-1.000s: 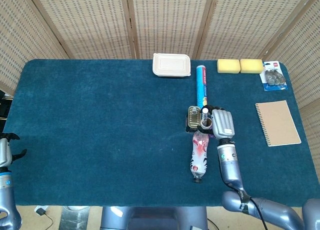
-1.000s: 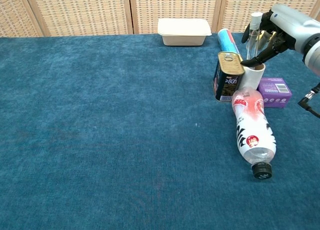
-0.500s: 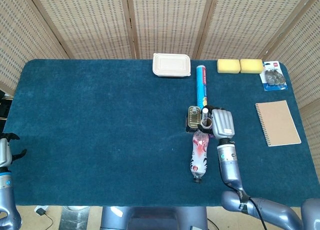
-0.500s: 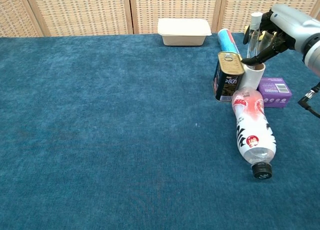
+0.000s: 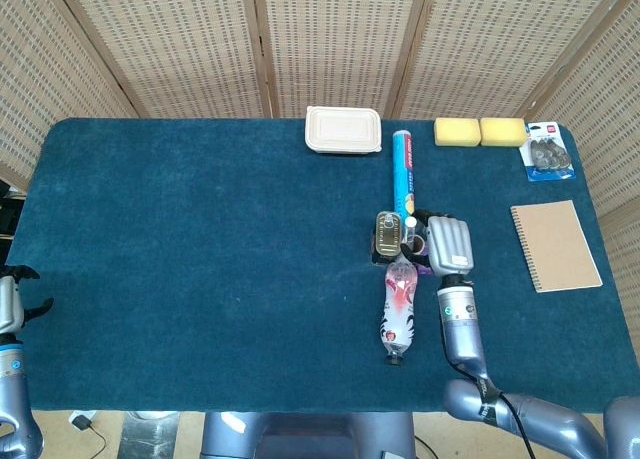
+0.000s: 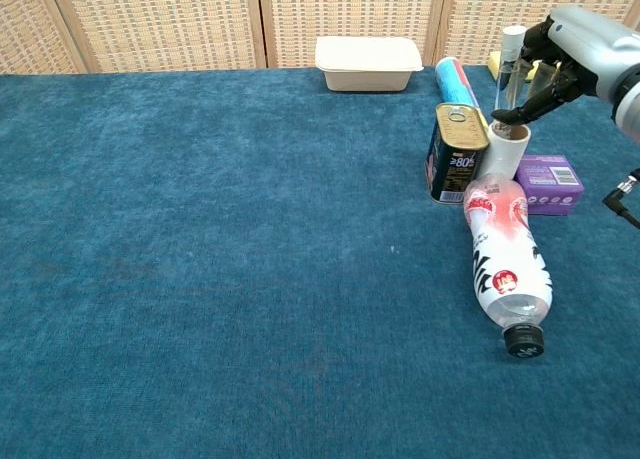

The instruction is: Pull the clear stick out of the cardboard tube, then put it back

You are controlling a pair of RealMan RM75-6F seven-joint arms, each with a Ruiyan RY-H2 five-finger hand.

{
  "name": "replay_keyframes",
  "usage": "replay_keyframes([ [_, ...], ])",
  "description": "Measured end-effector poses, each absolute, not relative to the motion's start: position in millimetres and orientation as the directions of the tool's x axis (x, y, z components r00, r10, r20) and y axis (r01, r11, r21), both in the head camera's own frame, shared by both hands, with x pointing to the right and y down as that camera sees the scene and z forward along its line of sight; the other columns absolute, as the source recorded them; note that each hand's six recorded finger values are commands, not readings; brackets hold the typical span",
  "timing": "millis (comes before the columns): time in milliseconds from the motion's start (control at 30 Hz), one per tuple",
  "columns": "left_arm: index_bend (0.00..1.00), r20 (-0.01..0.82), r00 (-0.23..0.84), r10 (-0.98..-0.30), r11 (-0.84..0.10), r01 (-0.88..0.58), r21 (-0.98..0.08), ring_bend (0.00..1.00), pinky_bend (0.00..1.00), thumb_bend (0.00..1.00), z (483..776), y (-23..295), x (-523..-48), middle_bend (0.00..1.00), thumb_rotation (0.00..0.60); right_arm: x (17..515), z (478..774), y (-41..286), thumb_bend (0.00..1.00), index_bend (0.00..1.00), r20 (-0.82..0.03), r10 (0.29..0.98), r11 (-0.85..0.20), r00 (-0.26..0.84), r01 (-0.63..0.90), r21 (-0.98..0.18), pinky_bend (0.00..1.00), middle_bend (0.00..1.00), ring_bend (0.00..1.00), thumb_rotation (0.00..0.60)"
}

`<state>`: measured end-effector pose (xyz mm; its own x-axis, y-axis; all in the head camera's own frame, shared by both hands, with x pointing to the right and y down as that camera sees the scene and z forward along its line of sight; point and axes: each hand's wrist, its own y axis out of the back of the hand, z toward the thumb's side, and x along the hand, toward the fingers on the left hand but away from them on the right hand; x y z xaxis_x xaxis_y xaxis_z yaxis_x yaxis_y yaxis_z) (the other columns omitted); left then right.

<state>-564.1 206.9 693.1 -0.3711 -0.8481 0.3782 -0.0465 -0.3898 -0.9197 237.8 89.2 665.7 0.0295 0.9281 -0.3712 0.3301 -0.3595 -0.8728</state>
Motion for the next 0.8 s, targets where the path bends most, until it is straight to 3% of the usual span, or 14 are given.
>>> replay_keyframes([
  [800,0.45,0.378,-0.371,-0.848,-0.389,-0.047,-0.920,0.23,0.32,0.15,693.1,207.0,-564.1,0.42,0.600,232.1,667.2,92.1,0.35,0.62,-0.376,0.925,-0.372,0.048,0.301,-0.878,0.67,0.73,0.76,0.600],
])
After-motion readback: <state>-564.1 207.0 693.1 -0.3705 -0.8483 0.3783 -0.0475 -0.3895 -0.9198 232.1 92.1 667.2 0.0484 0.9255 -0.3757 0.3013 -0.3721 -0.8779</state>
